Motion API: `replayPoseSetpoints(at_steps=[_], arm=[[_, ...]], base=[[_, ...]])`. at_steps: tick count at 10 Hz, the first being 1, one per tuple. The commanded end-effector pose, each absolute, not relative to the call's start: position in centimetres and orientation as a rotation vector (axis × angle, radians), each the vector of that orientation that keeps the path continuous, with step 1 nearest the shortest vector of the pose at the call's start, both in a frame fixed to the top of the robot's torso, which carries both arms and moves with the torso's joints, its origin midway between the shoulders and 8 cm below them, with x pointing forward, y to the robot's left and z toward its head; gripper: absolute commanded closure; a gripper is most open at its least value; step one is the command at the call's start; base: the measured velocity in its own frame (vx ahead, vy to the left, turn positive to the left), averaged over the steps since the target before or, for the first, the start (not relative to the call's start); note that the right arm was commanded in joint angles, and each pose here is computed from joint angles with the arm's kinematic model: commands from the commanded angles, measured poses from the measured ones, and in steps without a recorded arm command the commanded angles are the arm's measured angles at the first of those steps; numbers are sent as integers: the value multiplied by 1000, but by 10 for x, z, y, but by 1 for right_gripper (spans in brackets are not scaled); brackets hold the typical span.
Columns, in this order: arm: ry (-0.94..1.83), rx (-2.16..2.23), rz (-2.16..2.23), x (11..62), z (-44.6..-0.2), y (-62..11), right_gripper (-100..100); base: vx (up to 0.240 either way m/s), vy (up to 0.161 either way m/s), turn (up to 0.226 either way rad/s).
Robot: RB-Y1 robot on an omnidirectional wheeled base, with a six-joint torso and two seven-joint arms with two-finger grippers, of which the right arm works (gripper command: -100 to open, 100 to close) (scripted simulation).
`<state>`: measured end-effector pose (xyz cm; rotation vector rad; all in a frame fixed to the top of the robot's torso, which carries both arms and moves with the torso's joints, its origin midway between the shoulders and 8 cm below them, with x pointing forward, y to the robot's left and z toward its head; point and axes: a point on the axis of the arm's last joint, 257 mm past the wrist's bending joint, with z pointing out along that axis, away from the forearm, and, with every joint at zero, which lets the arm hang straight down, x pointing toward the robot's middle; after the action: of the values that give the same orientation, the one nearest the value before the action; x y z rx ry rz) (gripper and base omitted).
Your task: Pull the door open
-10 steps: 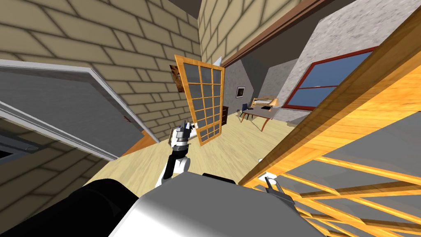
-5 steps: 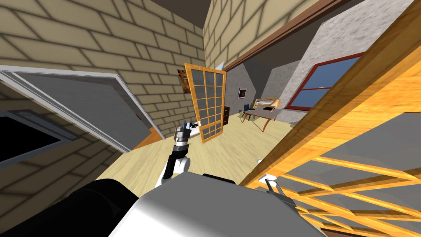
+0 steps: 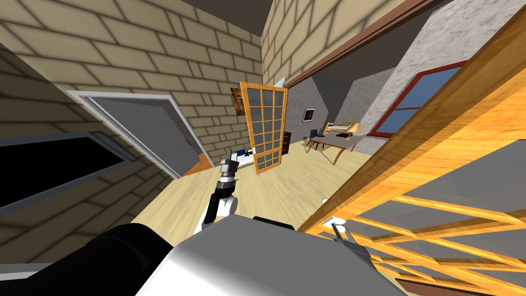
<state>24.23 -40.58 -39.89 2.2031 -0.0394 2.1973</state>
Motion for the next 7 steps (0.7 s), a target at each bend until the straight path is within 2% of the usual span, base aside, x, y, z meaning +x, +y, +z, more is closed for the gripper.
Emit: replayPoseSetpoints(at_steps=[1, 4, 7], arm=[[-27, 2212, 2206, 240, -399, -405, 100], [-6, 2219, 2218, 240, -398, -406, 100], [14, 2231, 2218, 225, -402, -403, 100]], base=[[-224, -15, 143], [-215, -41, 107], [-67, -13, 44]])
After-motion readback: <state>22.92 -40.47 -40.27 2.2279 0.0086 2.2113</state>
